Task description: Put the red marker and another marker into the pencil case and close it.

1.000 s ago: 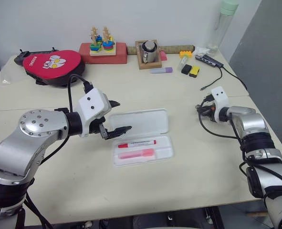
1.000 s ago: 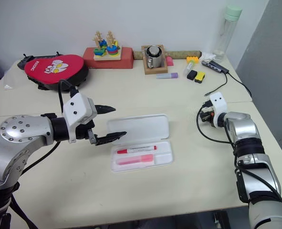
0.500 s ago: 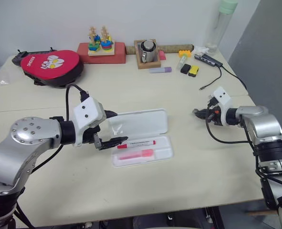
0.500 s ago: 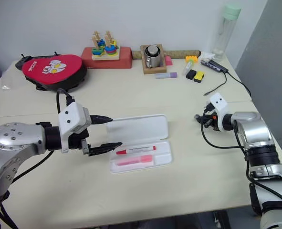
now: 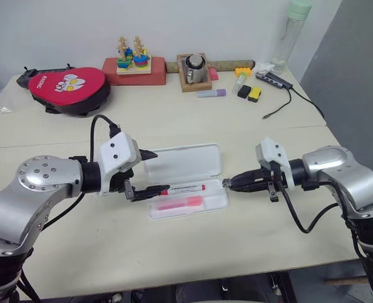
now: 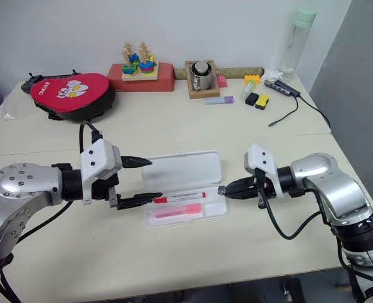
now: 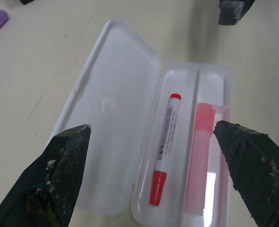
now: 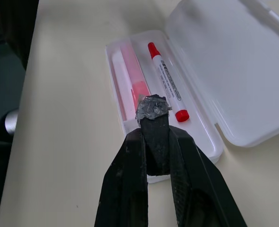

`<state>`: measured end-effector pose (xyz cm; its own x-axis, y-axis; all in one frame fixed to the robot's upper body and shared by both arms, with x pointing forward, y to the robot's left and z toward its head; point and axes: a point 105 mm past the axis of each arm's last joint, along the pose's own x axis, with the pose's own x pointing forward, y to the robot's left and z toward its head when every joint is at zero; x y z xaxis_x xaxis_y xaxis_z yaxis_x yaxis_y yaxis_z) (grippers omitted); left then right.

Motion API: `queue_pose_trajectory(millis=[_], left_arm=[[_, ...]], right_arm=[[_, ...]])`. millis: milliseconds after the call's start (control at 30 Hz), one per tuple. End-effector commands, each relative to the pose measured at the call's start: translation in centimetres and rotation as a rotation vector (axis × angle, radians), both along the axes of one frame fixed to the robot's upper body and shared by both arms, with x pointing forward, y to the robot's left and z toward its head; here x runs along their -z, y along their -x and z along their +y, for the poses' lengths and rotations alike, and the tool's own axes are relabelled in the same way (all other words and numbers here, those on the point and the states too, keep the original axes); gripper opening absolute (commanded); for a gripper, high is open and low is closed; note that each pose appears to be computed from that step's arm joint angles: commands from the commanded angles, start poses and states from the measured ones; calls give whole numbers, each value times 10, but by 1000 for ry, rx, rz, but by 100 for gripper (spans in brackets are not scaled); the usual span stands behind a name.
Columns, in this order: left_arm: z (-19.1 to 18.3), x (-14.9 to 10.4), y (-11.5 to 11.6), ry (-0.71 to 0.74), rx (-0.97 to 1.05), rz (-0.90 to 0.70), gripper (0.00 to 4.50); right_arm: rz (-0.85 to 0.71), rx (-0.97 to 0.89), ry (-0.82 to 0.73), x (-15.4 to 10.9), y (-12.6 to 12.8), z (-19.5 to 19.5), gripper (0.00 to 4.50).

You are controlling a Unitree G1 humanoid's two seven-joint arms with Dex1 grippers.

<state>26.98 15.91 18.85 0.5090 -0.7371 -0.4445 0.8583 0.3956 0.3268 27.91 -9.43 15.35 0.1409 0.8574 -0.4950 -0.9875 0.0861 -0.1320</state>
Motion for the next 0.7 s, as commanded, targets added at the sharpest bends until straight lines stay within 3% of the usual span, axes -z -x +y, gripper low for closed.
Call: queue_pose_trajectory(millis=[33,467,533,700], left_arm=[[-2,-7,-3,-26,24,-52,450],[-4,-6,-9,-30,26,-67,450],[-4,-7,-10,-29,23,-69,450],[-4,-5,-10,-24,18,-69,450]], right_arm=[[-60,-34,34,14,2,17,29],[-76,-45,91,39,-3,22,29],[-75,-48,97,40,-3,19,100],[-95,-22,90,38,-9,17,207]])
